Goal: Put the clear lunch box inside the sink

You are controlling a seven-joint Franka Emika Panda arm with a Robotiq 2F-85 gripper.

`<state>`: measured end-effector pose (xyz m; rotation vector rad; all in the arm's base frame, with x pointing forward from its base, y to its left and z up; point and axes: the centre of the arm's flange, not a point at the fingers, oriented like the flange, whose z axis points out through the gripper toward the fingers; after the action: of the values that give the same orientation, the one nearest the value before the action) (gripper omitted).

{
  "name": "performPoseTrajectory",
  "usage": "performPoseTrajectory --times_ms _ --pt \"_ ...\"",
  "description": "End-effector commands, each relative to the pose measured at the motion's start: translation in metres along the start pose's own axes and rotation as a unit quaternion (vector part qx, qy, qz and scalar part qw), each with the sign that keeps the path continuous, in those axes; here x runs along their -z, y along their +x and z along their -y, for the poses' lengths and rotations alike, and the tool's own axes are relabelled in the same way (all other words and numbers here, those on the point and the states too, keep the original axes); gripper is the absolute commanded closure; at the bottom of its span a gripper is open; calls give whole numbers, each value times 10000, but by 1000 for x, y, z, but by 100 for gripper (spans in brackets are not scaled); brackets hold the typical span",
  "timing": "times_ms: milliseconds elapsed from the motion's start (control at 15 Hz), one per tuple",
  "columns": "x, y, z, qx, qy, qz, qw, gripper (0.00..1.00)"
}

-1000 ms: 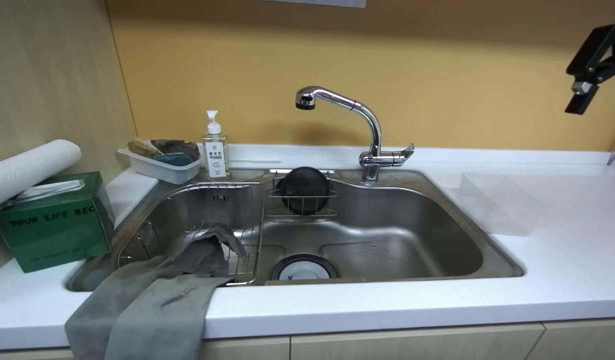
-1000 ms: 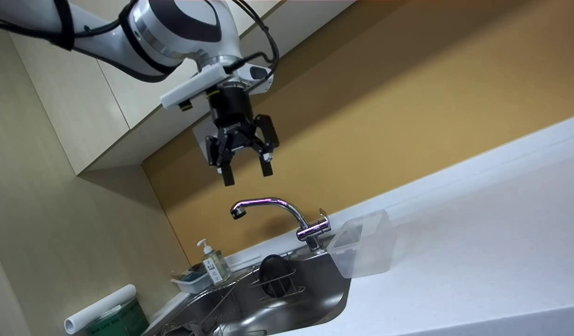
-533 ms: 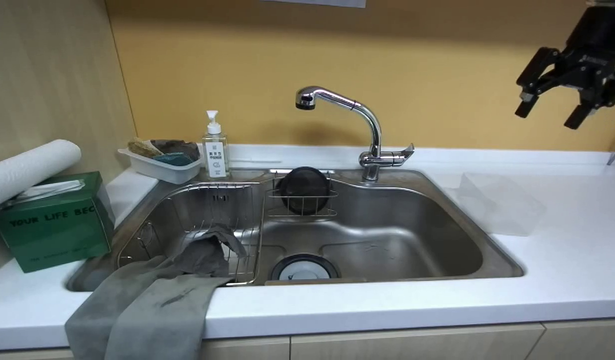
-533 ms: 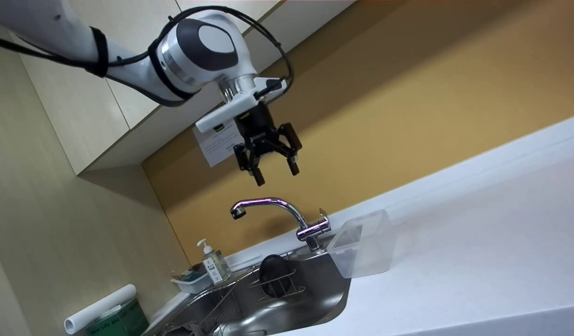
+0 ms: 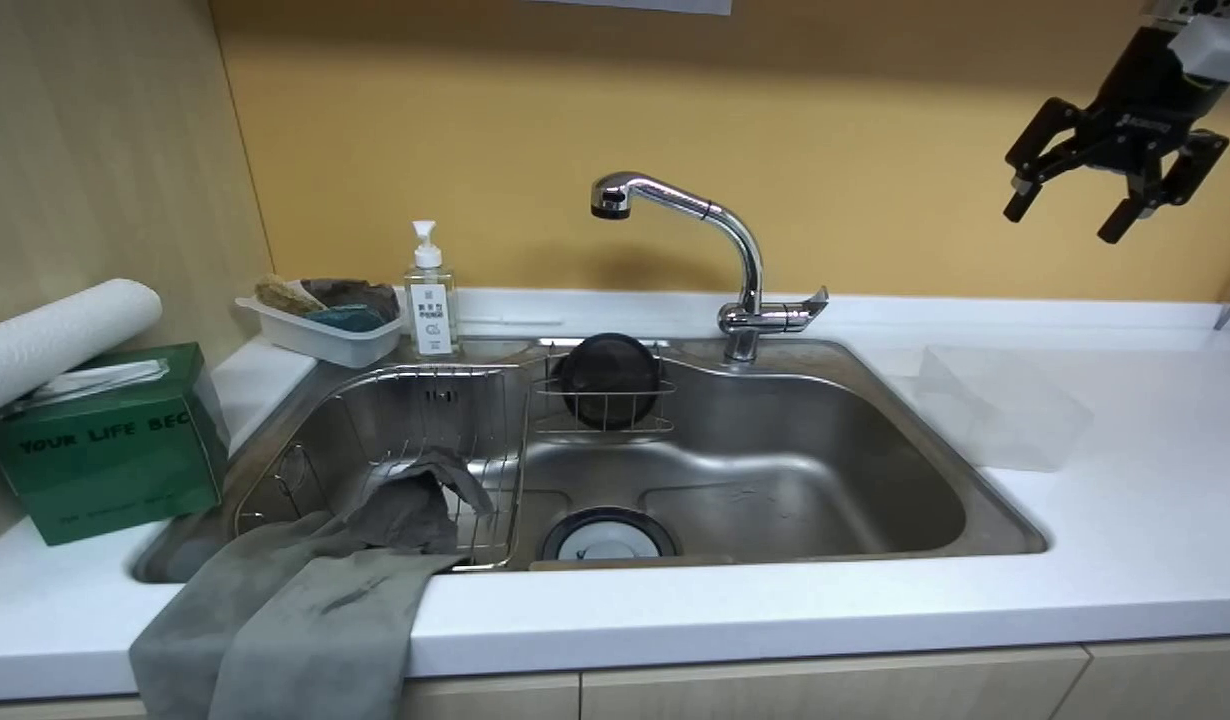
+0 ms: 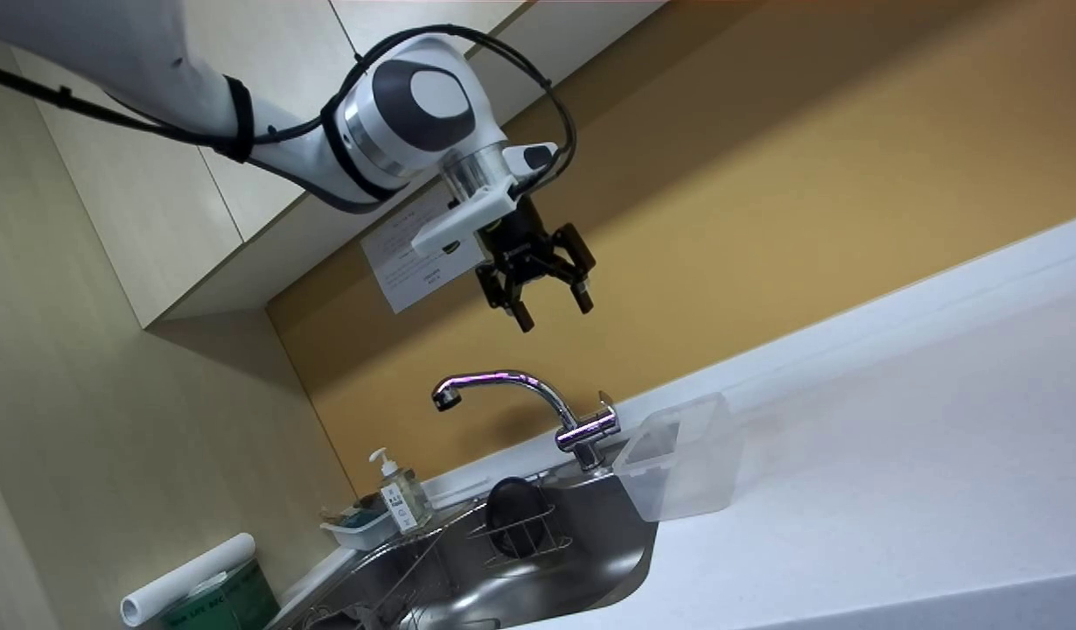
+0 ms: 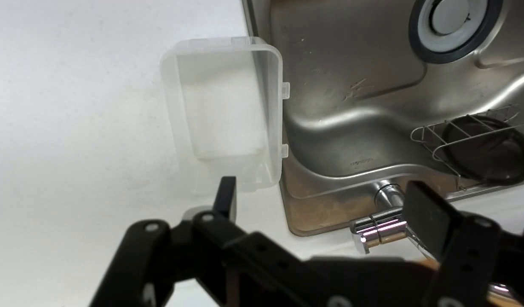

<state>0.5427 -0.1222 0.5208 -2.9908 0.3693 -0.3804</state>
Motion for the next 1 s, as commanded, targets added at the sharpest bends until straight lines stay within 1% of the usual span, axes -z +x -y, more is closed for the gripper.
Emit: performPoseTrajectory --times_ms 0,133,267,400,667,933 --pt "-6 4 -1 -54 -74 -148 9998 0" --pt "-18 15 -6 -167 -192 -258 9993 0" --pt "-29 25 -11 -216 -222 -404 9987 0" --pt "-45 33 -16 -240 -332 -430 9982 0" --pt "-77 47 -32 -303 -584 -233 9976 0" --pt "-101 52 -54 -502 -811 -80 9954 0"
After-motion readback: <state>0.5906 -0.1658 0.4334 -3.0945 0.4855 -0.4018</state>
